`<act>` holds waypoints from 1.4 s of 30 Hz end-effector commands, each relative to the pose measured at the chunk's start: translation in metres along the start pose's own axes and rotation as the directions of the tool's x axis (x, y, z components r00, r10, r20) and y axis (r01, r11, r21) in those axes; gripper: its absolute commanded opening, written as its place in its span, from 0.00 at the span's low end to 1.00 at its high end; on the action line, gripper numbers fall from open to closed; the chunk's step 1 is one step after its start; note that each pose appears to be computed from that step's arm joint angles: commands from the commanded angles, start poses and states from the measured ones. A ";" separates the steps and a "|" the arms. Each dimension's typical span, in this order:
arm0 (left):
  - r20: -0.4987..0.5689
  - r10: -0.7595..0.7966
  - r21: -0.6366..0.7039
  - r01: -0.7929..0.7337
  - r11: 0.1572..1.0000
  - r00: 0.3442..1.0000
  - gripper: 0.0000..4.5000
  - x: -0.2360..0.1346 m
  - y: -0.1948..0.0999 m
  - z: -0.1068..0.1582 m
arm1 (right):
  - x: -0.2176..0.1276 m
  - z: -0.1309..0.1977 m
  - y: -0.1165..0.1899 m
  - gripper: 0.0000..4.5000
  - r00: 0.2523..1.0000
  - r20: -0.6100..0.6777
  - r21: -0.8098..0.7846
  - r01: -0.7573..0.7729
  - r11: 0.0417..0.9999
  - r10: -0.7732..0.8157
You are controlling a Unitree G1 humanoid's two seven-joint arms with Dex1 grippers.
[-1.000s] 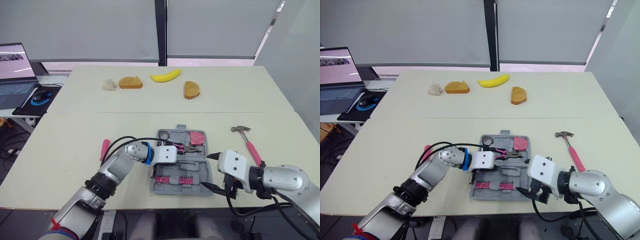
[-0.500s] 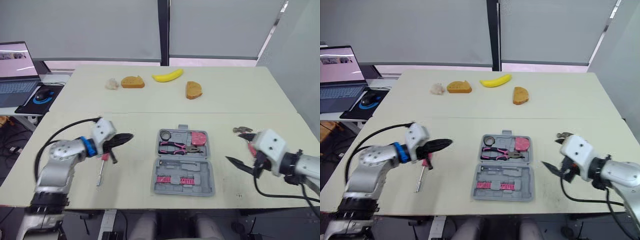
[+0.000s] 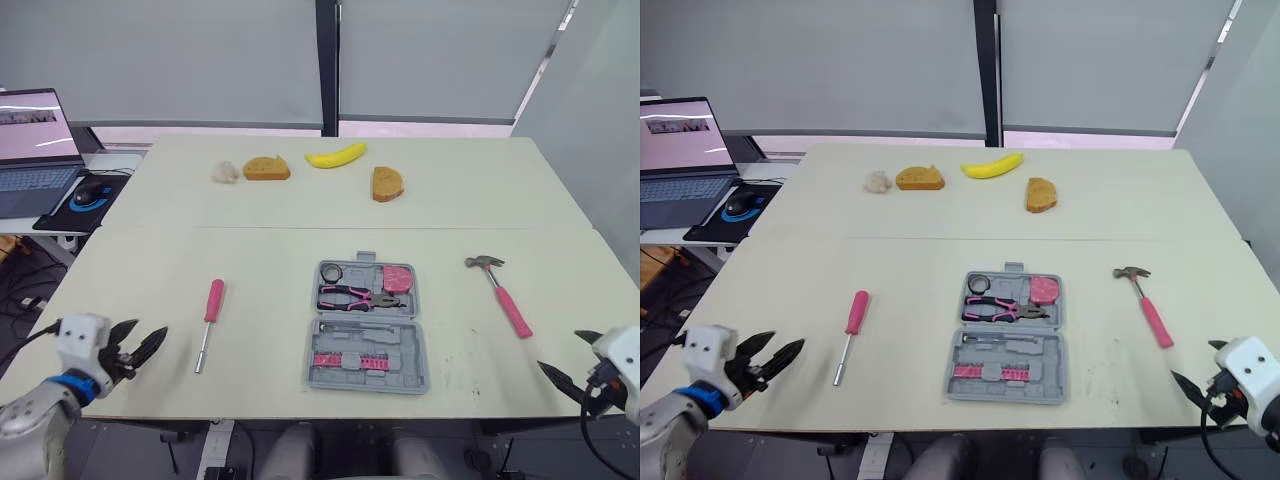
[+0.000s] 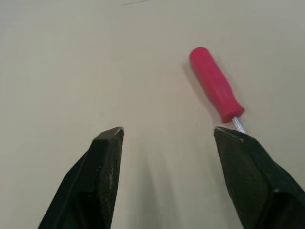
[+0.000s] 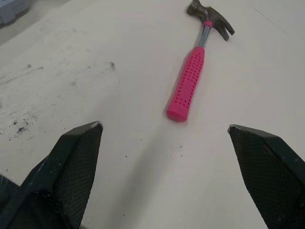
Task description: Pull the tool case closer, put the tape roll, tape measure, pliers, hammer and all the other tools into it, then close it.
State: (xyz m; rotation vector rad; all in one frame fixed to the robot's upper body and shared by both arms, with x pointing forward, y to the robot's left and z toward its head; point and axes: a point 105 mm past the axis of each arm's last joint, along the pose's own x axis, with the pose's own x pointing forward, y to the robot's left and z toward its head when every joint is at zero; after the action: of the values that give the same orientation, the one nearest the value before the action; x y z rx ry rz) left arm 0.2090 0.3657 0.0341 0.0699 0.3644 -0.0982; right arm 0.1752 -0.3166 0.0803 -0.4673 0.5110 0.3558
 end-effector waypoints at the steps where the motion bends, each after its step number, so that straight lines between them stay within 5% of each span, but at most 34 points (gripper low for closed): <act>1: 0.043 0.022 0.006 -0.022 1.000 0.999 0.99 -0.004 0.001 0.008 | -0.005 0.010 -0.007 1.00 0.999 0.033 -0.027 0.009 1.000 -0.009; 10: 0.112 -0.101 0.076 0.093 0.993 0.989 0.99 0.009 -0.029 0.036 | 0.006 0.027 -0.010 1.00 0.997 0.066 -0.044 -0.030 0.999 0.033; 19: 0.173 -0.431 0.292 0.372 0.881 0.885 0.99 0.034 -0.102 0.083 | 0.027 0.060 -0.012 1.00 0.991 0.120 -0.053 -0.061 0.997 0.067; 24: 0.158 -0.619 0.374 0.534 0.758 0.769 0.99 0.039 -0.144 0.106 | 0.049 0.075 -0.013 1.00 0.991 0.114 -0.038 -0.062 0.997 0.066; 34: 0.059 -0.907 0.519 0.764 0.385 0.417 0.99 0.020 -0.222 0.151 | 0.106 0.082 -0.032 1.00 1.000 0.021 0.006 0.023 1.000 -0.023; 42: 0.082 -0.950 0.561 0.774 0.294 0.301 0.99 0.020 -0.255 0.181 | 0.148 0.085 -0.053 1.00 0.991 0.010 0.106 0.132 0.986 -0.134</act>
State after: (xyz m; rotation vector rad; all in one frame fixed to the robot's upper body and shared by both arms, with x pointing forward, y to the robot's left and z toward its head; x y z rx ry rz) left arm 0.2682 0.1011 0.1754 0.2723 -0.0861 -1.3335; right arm 0.3441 -0.2787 0.0754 -0.3717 0.5085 0.2449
